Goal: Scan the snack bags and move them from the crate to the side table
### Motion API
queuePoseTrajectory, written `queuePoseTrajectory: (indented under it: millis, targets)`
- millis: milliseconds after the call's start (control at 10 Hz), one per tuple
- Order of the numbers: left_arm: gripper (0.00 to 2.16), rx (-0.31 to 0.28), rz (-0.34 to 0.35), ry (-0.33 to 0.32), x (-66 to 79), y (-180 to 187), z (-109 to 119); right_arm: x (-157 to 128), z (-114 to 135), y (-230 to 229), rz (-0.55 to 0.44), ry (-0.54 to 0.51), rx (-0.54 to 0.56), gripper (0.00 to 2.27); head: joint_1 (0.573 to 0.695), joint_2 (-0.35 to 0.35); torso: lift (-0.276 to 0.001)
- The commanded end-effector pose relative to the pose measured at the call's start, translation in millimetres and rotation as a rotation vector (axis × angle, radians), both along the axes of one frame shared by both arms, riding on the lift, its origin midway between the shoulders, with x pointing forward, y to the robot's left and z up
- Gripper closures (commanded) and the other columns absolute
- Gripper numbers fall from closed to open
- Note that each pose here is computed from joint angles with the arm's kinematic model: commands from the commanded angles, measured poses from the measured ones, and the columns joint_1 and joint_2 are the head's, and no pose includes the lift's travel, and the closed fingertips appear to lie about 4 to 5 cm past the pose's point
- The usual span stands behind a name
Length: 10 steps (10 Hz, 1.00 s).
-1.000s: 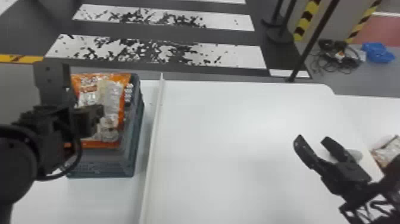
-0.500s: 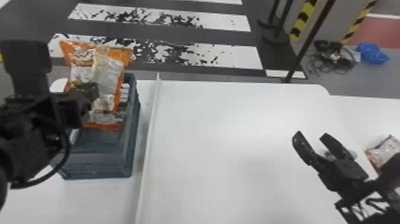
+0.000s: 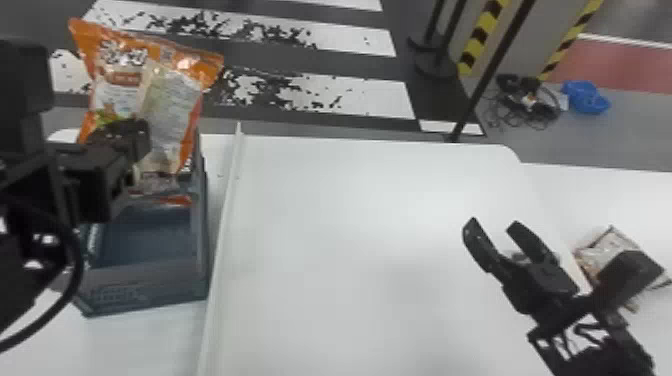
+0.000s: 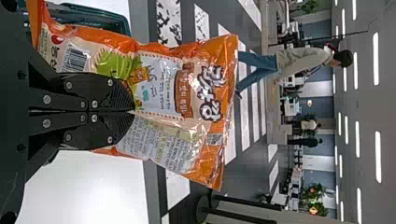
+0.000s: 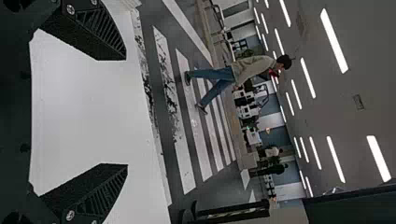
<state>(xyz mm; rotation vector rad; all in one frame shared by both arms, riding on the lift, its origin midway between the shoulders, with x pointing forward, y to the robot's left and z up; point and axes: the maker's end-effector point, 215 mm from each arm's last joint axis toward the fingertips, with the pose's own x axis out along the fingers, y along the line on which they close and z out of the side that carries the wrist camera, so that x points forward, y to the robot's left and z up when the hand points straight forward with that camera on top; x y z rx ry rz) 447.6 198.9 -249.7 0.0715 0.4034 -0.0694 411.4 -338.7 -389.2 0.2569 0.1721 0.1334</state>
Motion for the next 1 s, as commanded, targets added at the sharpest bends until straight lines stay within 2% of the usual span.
queuePoseTrajectory:
  millis: [0, 400, 600, 900]
  targets:
    - [1.89, 0.017, 0.013, 0.028, 2.6, 5.5, -13.7, -1.5, -2.4, -1.2, -0.001, 0.005, 0.005, 0.11, 0.695, -0.181, -0.087]
    - [1.89, 0.089, 0.054, 0.085, 1.0, 31.0, -45.0, -3.3, -1.2, 2.3, 0.007, 0.005, 0.005, 0.11, 0.695, -0.160, -0.087]
    - [1.89, 0.109, 0.092, 0.024, 8.3, 40.2, -28.0, -6.2, 1.2, 2.8, 0.007, 0.003, 0.004, 0.11, 0.695, -0.139, -0.087]
    - [1.89, 0.071, 0.039, -0.062, -2.6, 7.1, 13.4, -8.5, 5.7, -0.9, 0.002, -0.003, -0.004, 0.11, 0.695, -0.139, -0.087]
